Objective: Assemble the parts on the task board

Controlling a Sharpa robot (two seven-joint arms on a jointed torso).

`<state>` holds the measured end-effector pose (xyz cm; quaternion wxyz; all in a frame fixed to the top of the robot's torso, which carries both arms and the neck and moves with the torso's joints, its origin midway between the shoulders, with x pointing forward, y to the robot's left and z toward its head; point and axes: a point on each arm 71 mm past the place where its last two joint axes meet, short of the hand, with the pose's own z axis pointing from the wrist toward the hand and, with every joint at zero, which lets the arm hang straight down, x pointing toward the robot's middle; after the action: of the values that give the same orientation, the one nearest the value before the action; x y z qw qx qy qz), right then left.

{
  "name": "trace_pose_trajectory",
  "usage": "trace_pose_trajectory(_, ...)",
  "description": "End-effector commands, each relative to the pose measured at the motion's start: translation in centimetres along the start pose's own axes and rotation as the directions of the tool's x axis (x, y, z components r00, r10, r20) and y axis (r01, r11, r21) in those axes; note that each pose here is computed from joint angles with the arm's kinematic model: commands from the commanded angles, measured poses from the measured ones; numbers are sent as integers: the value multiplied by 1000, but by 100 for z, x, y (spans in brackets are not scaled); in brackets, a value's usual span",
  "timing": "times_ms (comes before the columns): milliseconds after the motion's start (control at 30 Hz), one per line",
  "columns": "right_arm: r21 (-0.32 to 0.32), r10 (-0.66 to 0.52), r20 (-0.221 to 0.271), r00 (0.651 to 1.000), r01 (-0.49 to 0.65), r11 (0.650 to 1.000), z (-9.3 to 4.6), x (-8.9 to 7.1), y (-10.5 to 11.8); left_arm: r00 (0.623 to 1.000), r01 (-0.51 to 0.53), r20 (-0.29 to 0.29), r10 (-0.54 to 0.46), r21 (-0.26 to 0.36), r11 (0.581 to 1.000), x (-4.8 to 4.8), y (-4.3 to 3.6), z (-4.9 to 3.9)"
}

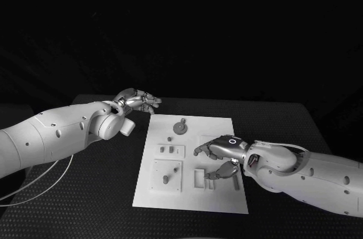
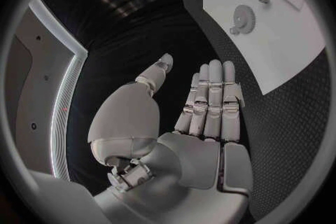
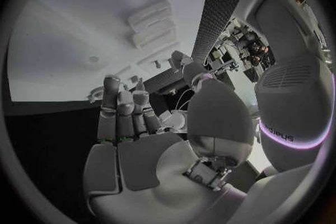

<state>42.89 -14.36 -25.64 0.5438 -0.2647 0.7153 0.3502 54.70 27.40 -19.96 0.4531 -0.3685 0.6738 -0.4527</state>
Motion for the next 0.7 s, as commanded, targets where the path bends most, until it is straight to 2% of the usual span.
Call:
trace_pose_trajectory(33, 40, 147, 4, 989, -147, 988, -36, -65, -73, 1000, -1, -8, 1, 18, 1000, 15, -22, 7)
trace_pose_trajectory(167, 104, 255, 37, 966, -257, 961, -136, -191, -236, 1000, -1, -6, 1, 20, 1000, 10, -23, 7)
trace_pose_trajectory(333, 191, 402, 86, 912, -411, 891, -249, -269, -481, 1000, -1, -1, 1, 25, 1000, 5, -26, 8)
trace_pose_trajectory(433, 264, 456, 149, 878, -479, 837, -340, -284, -713, 1000, 1, 6, -1, 30, 1000, 0, -30, 11)
trace_pose_trajectory(533, 320, 524, 236, 818, -575, 753, -464, -294, -968, 1000, 6, 12, -6, 34, 999, -13, -30, 12)
trace_pose_trajectory(567, 331, 549, 286, 785, -619, 713, -513, -308, -1068, 1000, 7, 16, -8, 35, 999, -23, -28, 11)
trace_pose_trajectory(600, 340, 575, 360, 735, -677, 652, -594, -329, -1218, 1000, 9, 28, -10, 37, 999, -45, -25, 9)
trace_pose_trajectory(633, 340, 585, 402, 705, -708, 620, -641, -345, -1303, 999, 13, 35, -14, 37, 999, -59, -22, 9)
trace_pose_trajectory(700, 340, 589, 458, 665, -744, 575, -718, -372, -1440, 999, 22, 43, -24, 36, 999, -78, -17, 9)
